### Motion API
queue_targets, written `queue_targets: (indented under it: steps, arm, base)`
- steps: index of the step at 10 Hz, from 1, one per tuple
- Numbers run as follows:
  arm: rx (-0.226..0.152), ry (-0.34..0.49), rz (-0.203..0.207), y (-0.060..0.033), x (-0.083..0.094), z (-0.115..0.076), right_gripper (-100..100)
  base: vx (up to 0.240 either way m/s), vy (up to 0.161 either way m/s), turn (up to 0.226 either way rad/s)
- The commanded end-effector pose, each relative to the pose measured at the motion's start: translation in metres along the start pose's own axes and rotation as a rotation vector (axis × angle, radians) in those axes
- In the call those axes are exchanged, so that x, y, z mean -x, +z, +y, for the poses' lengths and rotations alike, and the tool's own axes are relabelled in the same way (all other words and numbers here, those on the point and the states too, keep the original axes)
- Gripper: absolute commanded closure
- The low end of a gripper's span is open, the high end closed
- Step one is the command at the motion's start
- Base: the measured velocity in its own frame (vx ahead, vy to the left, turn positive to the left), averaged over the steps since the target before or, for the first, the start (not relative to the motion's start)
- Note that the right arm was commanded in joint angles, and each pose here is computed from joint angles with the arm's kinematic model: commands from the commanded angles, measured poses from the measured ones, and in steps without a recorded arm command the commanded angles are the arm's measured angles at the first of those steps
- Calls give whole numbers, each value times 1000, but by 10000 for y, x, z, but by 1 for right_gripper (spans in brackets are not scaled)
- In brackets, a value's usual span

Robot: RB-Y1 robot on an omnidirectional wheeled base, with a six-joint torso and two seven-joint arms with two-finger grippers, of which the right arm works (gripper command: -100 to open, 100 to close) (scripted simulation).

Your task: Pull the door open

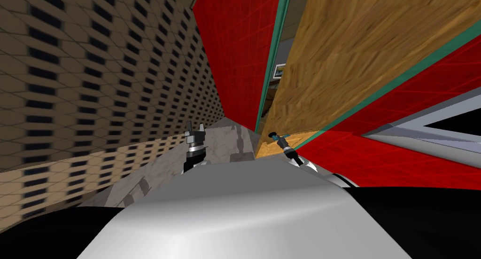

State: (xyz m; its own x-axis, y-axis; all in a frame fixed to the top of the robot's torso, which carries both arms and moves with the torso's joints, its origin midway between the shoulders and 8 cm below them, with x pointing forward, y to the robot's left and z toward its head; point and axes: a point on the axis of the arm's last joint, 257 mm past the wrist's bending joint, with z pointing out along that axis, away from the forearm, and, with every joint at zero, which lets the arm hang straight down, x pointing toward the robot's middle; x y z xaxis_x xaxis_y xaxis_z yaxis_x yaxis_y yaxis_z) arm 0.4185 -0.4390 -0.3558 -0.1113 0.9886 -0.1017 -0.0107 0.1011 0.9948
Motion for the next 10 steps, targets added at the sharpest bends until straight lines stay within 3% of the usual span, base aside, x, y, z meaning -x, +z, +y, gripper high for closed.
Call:
queue_targets:
  steps: [1,2,3,10]
  arm:
    - [4,1,26,-94,-18,11,100]
    - [0,1,15,-60,-9,-3,100]
    - [-2,4,26,-138,-16,-23,100]
    - [7,2,69,-432,30,-4,100]
  base:
    - [-200,-88,89]
    - [-82,-42,15]
    - [-118,-50,152]
    - [-190,-93,163]
